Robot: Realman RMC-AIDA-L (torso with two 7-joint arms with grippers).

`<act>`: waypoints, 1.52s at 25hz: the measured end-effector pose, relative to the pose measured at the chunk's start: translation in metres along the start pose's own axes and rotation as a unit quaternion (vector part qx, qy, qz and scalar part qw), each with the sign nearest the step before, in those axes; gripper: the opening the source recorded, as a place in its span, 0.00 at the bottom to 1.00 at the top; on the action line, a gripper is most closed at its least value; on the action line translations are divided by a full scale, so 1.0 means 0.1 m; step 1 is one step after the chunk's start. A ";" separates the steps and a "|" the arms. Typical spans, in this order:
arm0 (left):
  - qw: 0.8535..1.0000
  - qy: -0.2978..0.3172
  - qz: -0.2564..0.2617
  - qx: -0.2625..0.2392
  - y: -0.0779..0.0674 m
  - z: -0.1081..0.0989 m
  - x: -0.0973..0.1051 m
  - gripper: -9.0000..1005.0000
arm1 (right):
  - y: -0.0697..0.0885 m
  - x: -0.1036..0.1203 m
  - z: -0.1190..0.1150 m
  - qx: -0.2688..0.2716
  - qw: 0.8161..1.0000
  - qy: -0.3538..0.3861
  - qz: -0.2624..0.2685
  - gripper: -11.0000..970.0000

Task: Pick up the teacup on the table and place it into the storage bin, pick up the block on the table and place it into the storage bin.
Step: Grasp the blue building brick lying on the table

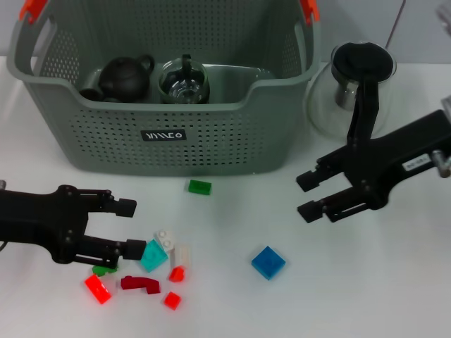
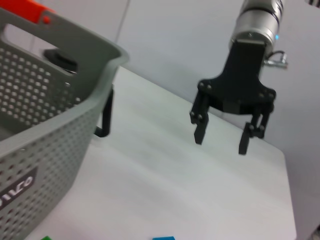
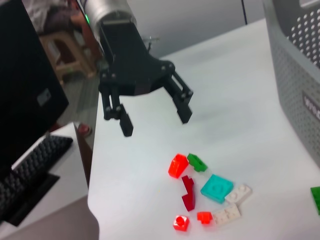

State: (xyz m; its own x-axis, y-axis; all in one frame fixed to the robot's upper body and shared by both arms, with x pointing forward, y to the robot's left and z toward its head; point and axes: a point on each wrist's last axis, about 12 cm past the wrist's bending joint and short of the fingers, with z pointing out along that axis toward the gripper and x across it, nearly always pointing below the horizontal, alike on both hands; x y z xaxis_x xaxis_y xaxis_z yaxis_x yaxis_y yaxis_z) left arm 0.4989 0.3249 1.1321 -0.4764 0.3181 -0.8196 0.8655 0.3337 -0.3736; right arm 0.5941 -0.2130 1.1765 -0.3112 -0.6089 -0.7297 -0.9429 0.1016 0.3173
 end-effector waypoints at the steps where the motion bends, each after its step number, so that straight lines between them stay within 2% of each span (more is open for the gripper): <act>1: 1.000 -0.002 -0.002 -0.002 0.00 0.00 0.01 0.86 | -0.01 -0.04 0.04 0.001 1.000 0.007 -0.002 0.62; 7: 1.000 -0.012 -0.020 -0.015 0.00 -0.05 0.11 0.86 | -0.06 -0.29 0.18 0.014 0.998 0.065 0.017 0.63; 12: 0.999 -0.011 -0.022 -0.022 0.00 -0.09 0.15 0.86 | -0.05 -0.43 0.31 0.024 0.989 0.120 0.077 0.73; 19: 1.000 -0.004 -0.010 -0.028 0.01 -0.13 0.16 0.86 | 0.04 -0.45 0.59 0.036 0.969 0.192 0.154 0.74; 26: 0.999 -0.001 -0.010 -0.038 0.04 -0.18 0.18 0.86 | 0.00 -0.40 0.68 0.075 0.953 0.206 0.211 0.74; 31: 0.999 -0.001 -0.008 -0.040 0.06 -0.19 0.20 0.86 | -0.02 -0.40 0.75 0.100 0.946 0.211 0.223 0.74; 38: 0.999 0.010 -0.003 -0.040 0.06 -0.19 0.23 0.86 | -0.01 -0.45 0.90 0.122 0.940 0.238 0.212 0.74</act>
State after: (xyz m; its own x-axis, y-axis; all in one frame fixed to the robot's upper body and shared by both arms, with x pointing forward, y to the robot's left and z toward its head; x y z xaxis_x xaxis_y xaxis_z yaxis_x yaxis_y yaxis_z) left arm 0.4903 0.3512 1.1189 -0.4855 0.3341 -0.8079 0.8479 0.4051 -0.3420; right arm 0.5980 -0.1146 1.1546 -0.6319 -0.7495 -0.1972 -0.7631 0.5571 0.3276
